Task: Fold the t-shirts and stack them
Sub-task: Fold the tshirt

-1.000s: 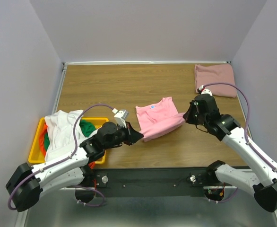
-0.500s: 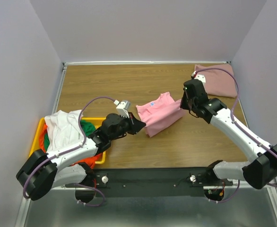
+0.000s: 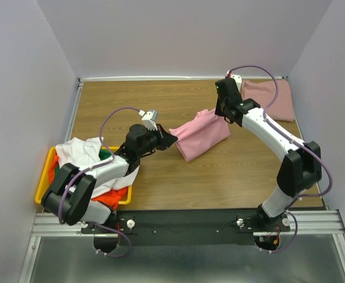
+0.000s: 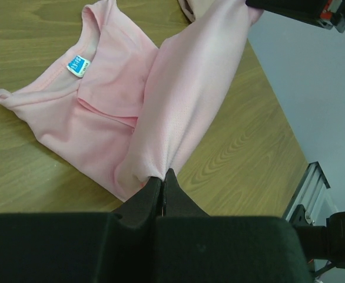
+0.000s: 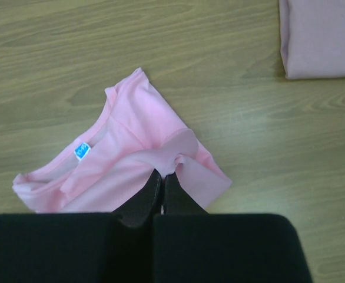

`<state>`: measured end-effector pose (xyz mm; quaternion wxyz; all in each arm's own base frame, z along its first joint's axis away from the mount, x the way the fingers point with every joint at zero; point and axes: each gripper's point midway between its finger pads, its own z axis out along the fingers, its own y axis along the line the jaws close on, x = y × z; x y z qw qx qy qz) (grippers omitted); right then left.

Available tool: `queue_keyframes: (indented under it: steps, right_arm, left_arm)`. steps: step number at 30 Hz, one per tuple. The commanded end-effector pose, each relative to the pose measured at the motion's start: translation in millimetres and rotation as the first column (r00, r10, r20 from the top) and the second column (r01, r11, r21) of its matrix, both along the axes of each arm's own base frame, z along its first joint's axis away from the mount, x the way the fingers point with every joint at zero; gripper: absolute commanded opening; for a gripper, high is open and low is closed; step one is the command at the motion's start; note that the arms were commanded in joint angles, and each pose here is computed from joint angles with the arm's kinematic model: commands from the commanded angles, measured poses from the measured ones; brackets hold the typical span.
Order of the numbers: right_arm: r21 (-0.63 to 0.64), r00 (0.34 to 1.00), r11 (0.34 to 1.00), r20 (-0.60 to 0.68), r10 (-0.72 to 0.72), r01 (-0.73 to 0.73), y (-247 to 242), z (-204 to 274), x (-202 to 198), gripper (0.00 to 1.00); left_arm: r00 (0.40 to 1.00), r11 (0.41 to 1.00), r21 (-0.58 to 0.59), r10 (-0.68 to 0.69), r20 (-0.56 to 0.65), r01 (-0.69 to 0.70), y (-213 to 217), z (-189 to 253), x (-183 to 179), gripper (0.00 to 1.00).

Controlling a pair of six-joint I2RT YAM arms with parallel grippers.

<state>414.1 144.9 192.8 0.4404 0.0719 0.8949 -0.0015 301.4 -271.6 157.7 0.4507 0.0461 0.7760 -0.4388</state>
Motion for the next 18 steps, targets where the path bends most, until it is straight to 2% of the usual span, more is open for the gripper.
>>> queue_keyframes:
  steps: [1, 6, 18]
  right_arm:
    - [-0.048, 0.999, 0.998, 0.023, -0.028, 0.029, -9, -6, 38, 0.00]
    - [-0.091, 0.999, 0.996, -0.031, -0.027, 0.024, -6, -40, 68, 0.00]
    - [-0.112, 0.997, 0.994, -0.071, -0.022, 0.014, -2, -74, 106, 0.00]
  left_arm:
    - [0.998, 0.998, 0.004, -0.061, 0.007, 0.061, -3, -11, 13, 0.00]
    - [0.999, 0.999, -0.019, -0.044, -0.020, 0.044, 4, -28, 35, 0.00]
    - [0.998, 0.999, -0.042, -0.037, -0.055, 0.035, 7, -50, 71, 0.00]
